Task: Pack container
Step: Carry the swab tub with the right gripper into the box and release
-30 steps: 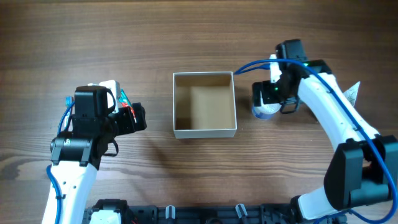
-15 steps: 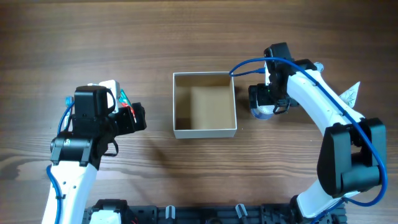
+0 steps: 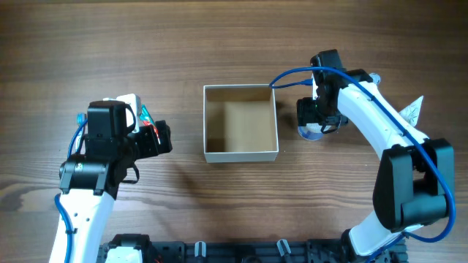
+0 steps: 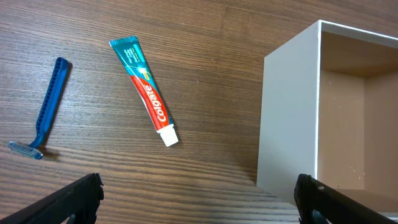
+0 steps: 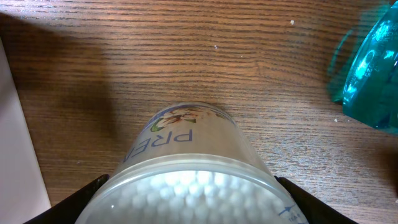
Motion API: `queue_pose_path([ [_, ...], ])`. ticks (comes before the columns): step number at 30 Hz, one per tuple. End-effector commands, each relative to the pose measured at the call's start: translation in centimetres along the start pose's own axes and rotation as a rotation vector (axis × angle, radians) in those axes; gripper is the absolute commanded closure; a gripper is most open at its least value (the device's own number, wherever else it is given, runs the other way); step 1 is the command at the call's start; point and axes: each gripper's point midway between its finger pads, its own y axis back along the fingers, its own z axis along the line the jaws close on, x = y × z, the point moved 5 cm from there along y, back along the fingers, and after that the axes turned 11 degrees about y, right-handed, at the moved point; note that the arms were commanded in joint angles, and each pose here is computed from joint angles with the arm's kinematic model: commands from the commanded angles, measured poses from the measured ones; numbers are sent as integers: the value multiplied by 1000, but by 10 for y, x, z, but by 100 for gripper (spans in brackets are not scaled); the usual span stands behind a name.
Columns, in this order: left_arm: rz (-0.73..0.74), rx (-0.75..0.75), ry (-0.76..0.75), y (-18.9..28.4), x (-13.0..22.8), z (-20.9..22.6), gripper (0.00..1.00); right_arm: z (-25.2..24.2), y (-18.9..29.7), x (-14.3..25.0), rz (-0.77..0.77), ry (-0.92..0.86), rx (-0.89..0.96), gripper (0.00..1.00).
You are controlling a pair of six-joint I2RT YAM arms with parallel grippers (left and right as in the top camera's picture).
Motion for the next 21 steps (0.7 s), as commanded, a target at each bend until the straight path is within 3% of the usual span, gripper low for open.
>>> queue_pose_path([
  [1,-25,3,5,5,-8,-3,1,-2,-1,-1,8,-2,16,39],
  [4,-25,3,5,5,-8,-3,0,-2,9,-3,-16,-3,16,60],
  [6,-25,3,5,5,-8,-3,0,-4,34,-9,-60,-3,18,92],
  [7,-25,3,5,5,-8,-3,0,-5,49,-12,-84,-5,19,96],
  [13,-25,2,4,5,-8,-3,0,7,160,-28,-283,63,9,96],
  [15,-31,-9,4,5,-8,-2,0,34,198,-35,-387,180,-6,96],
  [18,-37,-38,6,5,-9,2,0,90,222,-40,-497,350,-46,95],
  [21,-30,-41,7,5,-7,2,0,136,216,-49,-535,418,-89,96],
])
